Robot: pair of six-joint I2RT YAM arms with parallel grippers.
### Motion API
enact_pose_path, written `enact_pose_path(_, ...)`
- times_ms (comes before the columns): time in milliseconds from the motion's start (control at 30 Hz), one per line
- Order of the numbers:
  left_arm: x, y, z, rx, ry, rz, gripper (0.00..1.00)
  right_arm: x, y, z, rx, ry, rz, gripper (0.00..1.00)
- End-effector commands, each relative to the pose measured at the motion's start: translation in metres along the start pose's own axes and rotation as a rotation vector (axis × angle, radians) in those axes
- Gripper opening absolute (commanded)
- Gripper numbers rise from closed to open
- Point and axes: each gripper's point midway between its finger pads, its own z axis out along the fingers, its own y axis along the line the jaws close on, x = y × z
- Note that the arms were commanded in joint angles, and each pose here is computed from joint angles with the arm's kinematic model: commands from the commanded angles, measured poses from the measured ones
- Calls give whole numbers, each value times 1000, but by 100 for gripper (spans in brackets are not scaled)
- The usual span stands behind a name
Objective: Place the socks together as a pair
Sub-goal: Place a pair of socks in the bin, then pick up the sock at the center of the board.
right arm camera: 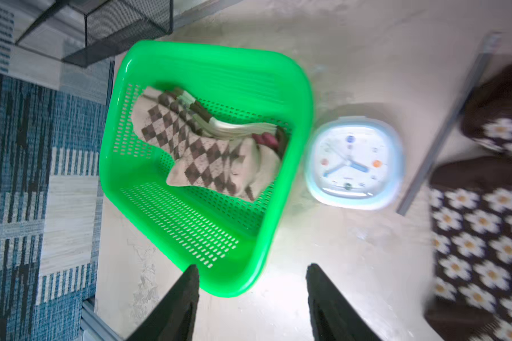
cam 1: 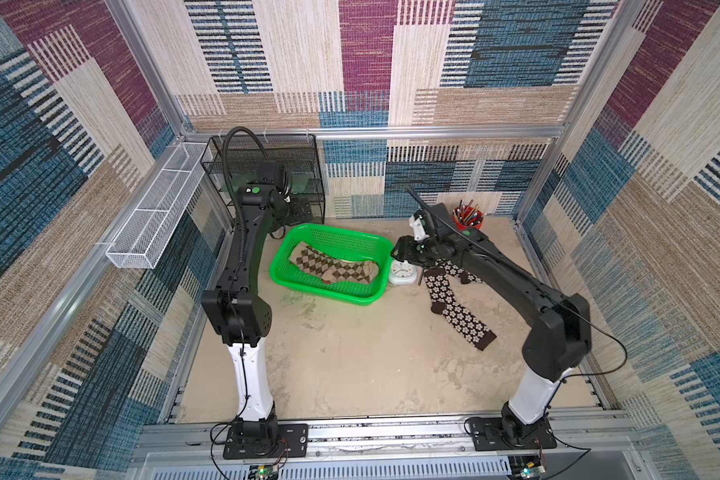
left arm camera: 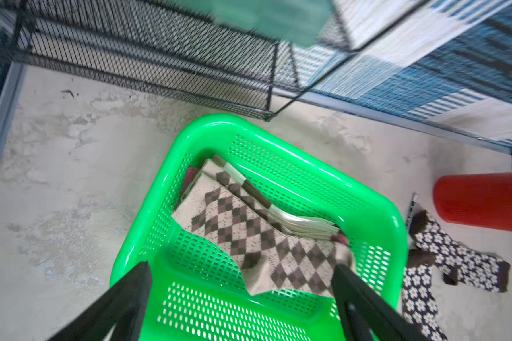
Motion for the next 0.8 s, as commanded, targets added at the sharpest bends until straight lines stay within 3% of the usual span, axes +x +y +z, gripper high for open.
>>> enact_pose_path(0, 15, -18, -30, 8, 3, 72, 96, 23, -71, -12, 118, 33, 69, 61)
enact_pose_path(133, 54, -33, -39, 66, 71, 48, 97, 62, -156, -25, 249, 95, 168, 62)
enact_pose_path(300, 119, -43, -50, 82, 114, 45, 97, 103, -208, -40, 309, 119, 282, 61)
enact_pose_path(500, 187, -47, -74, 106, 122, 33, 97, 143, -238, -50, 355, 138, 368, 59)
enact_pose_path(767, 253, -43, -86, 116, 174, 52, 95, 155, -251, -49, 398, 173, 442, 57)
